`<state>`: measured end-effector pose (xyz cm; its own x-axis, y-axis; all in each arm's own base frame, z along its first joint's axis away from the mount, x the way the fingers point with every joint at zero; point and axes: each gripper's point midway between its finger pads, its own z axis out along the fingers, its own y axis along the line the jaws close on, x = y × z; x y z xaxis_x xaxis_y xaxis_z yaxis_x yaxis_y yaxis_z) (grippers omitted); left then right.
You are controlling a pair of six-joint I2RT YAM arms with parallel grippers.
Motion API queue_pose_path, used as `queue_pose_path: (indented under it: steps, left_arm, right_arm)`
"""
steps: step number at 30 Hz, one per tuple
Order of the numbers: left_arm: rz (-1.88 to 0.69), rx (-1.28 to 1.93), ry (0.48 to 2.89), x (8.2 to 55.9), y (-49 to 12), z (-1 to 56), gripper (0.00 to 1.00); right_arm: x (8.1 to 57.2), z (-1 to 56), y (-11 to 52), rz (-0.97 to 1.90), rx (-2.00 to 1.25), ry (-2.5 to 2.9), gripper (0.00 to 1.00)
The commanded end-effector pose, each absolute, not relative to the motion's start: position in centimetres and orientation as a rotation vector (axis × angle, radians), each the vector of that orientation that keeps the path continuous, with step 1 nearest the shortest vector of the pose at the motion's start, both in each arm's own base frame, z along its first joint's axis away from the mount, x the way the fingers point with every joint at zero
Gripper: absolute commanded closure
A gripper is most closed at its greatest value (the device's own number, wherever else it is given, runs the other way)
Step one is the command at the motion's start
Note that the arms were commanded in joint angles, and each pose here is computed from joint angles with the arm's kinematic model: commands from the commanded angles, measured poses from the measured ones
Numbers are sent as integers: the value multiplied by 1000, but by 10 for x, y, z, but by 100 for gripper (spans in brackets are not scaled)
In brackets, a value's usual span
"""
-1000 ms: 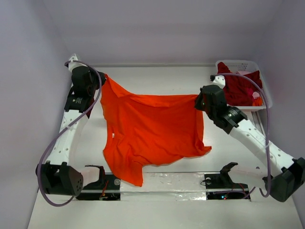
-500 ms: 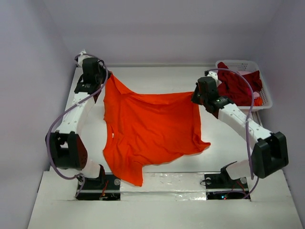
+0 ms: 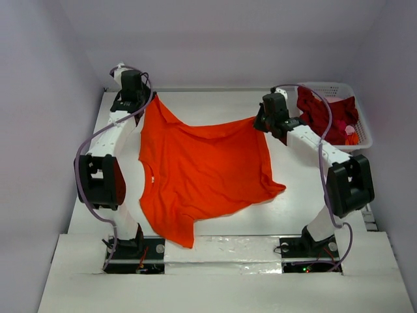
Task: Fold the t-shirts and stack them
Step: Flatten out the tshirt
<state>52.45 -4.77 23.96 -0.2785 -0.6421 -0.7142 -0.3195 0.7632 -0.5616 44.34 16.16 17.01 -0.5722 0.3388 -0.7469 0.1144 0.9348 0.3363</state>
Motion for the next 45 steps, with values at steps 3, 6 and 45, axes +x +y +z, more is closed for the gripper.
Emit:
queue_pose_path:
  steps: [3, 6, 45]
  left_arm:
    - [-400, -728, 1792, 542, -44, 272, 100]
    - [-360, -729, 1812, 546, -40, 266, 100]
    - [-332, -755, 1972, 555, -58, 191, 100]
  right_arm:
    - [466, 179, 168, 365, 327, 2146, 100]
    - [466, 174, 173, 379, 323, 2176, 100]
    - [476, 99, 153, 367, 452, 2343, 32]
